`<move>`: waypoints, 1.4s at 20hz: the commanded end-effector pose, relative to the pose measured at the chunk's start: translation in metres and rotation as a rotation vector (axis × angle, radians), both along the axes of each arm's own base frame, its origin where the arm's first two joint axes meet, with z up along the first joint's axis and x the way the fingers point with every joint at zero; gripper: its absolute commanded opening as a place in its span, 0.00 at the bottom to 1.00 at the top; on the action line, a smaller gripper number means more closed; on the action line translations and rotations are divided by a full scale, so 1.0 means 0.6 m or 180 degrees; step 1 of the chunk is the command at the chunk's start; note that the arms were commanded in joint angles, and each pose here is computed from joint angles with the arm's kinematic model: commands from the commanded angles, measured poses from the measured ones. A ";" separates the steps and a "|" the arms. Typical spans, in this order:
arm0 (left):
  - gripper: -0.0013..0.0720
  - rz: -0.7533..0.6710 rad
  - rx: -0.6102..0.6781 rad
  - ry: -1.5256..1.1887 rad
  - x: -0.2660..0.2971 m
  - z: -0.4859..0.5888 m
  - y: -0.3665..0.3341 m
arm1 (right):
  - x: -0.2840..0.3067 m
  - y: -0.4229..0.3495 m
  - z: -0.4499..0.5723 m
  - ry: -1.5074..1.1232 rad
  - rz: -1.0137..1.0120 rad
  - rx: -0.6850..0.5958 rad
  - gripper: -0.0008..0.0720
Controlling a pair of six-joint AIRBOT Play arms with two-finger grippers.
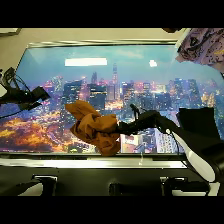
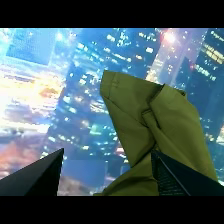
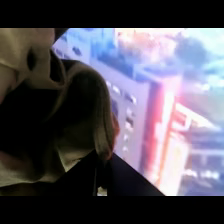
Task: Fold the clothes and pants, and hang the long-sleeved shirts on hangers.
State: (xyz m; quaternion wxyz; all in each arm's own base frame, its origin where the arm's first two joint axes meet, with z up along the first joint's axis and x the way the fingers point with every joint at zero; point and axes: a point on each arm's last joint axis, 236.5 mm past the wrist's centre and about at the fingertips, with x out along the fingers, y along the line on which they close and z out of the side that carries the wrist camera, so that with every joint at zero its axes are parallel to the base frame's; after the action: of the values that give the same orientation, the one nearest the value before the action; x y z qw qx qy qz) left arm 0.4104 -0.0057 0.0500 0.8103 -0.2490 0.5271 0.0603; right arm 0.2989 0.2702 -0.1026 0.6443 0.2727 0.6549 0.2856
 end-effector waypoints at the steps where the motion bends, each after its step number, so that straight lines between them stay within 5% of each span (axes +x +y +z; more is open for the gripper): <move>1: 0.84 -0.0290 -0.0106 0.0157 0.007 -0.054 -0.017 | 0.026 -0.022 0.034 -0.0158 -0.0134 0.0037 0.05; 5: 0.85 -0.0626 -0.0543 0.0275 0.032 -0.140 -0.074 | 0.050 -0.053 0.079 -0.0421 -0.0248 -0.0049 0.05; 16: 0.82 -0.0394 -0.0995 0.0454 0.067 -0.262 -0.105 | 0.037 -0.053 0.099 -0.0306 -0.0295 -0.0034 0.05; 17: 0.71 -0.0373 -0.1030 0.0382 0.077 -0.262 -0.109 | 0.037 -0.054 0.106 -0.0348 -0.0290 -0.0032 0.05; 18: 0.40 -0.0354 -0.1045 0.0342 0.083 -0.262 -0.114 | 0.040 -0.056 0.113 -0.0421 -0.0294 -0.0049 0.05; 20: 0.09 -0.0387 -0.1032 0.0315 0.088 -0.265 -0.129 | 0.056 -0.064 0.131 -0.0609 -0.0381 -0.0092 0.05; 24: 0.03 -0.0602 -0.1030 0.0135 0.112 -0.189 -0.134 | 0.127 -0.102 0.213 -0.1270 -0.0503 -0.0447 0.05; 28: 0.03 -0.0555 -0.0252 -0.0735 0.176 0.073 -0.023 | 0.217 -0.168 0.444 -0.2452 -0.0487 -0.1067 0.05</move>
State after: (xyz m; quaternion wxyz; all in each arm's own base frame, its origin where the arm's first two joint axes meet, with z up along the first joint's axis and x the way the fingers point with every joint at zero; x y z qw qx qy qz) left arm 0.5050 -0.0556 0.0055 0.8038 -0.2910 0.5119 -0.0852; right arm 0.4003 0.2030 0.0801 0.8345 0.1716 0.4632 0.2441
